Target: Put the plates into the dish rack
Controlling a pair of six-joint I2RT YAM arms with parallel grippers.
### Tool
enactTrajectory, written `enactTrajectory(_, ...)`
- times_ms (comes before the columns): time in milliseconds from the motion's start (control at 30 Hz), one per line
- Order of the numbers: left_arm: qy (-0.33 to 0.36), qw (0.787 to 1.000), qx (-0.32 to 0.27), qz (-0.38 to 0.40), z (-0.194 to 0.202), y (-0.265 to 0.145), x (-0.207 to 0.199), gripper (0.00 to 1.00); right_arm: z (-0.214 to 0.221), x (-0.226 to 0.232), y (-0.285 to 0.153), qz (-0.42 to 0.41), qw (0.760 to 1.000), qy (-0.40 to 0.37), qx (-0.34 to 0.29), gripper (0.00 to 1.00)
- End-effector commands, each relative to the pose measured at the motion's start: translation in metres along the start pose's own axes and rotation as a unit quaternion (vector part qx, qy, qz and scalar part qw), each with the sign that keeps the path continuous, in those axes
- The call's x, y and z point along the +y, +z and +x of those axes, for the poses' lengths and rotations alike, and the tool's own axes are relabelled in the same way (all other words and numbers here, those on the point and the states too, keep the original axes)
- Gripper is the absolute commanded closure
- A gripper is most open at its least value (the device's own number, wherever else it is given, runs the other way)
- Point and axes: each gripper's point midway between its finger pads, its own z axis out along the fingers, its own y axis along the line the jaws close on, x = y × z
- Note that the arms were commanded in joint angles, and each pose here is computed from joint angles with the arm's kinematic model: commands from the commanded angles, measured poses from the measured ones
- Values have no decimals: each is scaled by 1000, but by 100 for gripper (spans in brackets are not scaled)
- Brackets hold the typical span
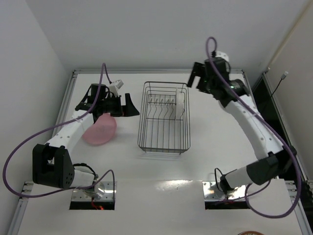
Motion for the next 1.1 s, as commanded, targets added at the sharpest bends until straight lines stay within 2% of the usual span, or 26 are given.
enactTrajectory(0,11,999,-33,-27,-20,-11,1,0,-23,-98,-20,98,995,19,-29,1)
enactTrajectory(33,11,998,-38,-42,-21,-14,4,0,-6,-113,-13,89,996,28,-2,1)
enactTrajectory(100,15,998,-45,-46,-23,-17,3,0,-8,-155,-11,77,994,77,3,1)
enactTrajectory(133,17,997,-51,-52,-26,-20,3,0,12,-174,-1,79,992,97,28,1)
enactTrajectory(200,17,997,-53,-56,-26,-20,5,0,13,-184,5,31,991,130,24,1)
enactTrajectory(233,21,997,-57,-55,-28,-23,2,0,23,-208,8,40,986,157,30,1)
enactTrajectory(300,18,996,-55,-61,-26,-23,4,0,26,-215,19,4,982,185,33,1)
enactTrajectory(333,18,996,-57,-66,-27,-23,6,0,36,-233,28,8,975,216,44,1)
enactTrajectory(467,18,996,-58,-71,-27,-24,8,0,44,-253,44,-37,959,277,55,1)
enactTrajectory(600,20,995,-62,-70,-30,-27,4,0,53,-288,55,-9,949,309,60,1)
enactTrajectory(700,20,995,-62,-70,-30,-27,4,0,62,-309,66,-9,935,349,61,1)
enactTrajectory(733,20,995,-62,-70,-30,-27,4,0,75,-312,75,-16,925,371,83,1)
enactTrajectory(867,20,996,-60,-65,-29,-27,3,0,99,-326,94,-14,912,396,109,1)
enactTrajectory(1067,20,996,-59,-60,-29,-27,1,0,110,-339,115,0,912,391,126,1)
